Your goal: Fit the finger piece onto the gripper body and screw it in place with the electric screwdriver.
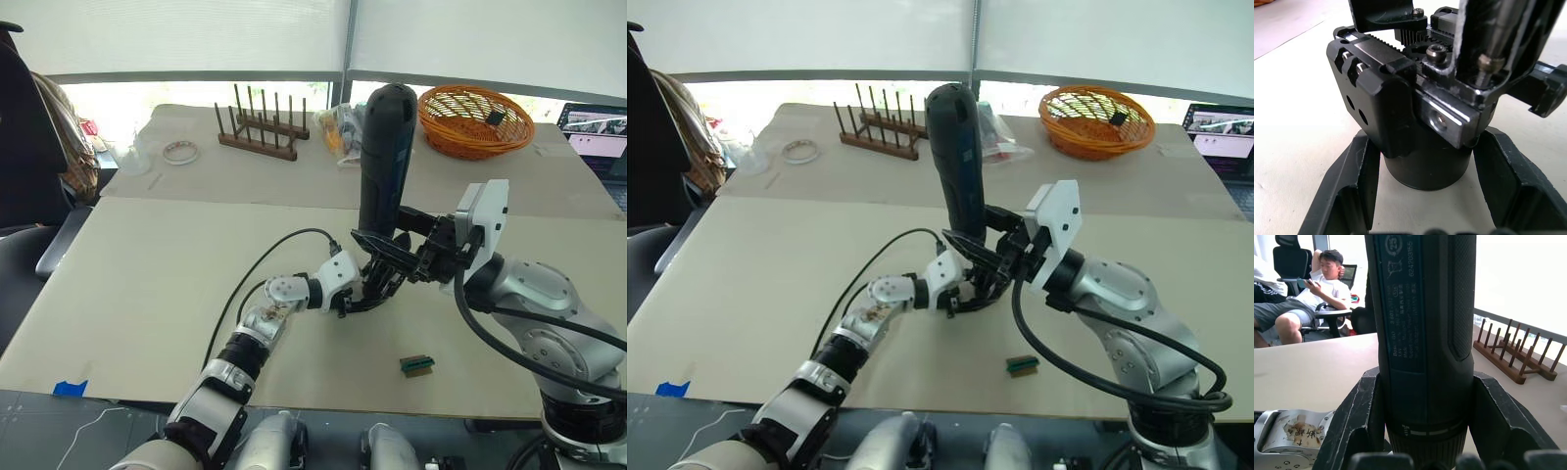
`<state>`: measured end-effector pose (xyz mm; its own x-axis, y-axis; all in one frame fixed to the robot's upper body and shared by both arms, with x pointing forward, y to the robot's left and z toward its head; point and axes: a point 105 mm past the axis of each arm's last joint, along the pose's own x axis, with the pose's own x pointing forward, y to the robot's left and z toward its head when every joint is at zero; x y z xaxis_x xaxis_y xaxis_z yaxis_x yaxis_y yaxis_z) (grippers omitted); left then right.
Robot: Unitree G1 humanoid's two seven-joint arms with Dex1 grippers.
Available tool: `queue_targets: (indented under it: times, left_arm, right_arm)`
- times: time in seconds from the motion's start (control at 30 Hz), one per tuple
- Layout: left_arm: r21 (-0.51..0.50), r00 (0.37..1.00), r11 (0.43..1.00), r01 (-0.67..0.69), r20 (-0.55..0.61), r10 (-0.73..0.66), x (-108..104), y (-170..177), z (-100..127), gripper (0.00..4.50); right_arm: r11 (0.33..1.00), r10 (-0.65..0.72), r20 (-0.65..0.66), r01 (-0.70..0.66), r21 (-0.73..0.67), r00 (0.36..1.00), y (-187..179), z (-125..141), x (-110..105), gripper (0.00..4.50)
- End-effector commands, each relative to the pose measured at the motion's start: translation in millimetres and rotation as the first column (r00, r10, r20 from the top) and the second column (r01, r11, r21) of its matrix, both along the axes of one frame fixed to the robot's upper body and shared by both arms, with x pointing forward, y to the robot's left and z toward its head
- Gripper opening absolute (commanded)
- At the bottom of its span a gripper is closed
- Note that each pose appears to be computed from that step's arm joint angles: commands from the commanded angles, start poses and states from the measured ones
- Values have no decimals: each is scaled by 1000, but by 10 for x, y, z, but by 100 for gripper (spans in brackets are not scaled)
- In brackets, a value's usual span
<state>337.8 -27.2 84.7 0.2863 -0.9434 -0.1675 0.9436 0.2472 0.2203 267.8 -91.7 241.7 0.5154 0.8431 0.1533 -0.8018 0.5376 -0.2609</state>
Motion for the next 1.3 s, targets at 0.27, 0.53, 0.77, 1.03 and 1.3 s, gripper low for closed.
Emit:
queue_targets:
  times: [0.27, 0.53, 0.77, 1.03, 1.3]
  left_arm:
    - [-54, 998, 999, -6, 70, 9, 78, -56, 232, 228]
    - [-57, 997, 998, -11, 74, 15, 86, -50, 233, 228]
    - [-53, 997, 999, -8, 76, 12, 79, -42, 233, 228]
    - [-51, 997, 999, 3, 78, 1, 66, -56, 241, 228]
    - [-45, 997, 999, 10, 79, -6, 59, -50, 239, 228]
  right_arm:
    - [997, -9, -161, -3, -75, 987, -75, -244, 104, 197]
    - [1000, 6, -137, -8, -13, 991, -81, -219, 138, 197]
    - [1000, 5, -107, -3, 16, 994, -45, -307, 115, 197]
    - [1000, -9, -107, 11, 12, 994, 2, -419, 115, 197]
    - [999, -31, -143, 27, -28, 989, -57, -549, 126, 197]
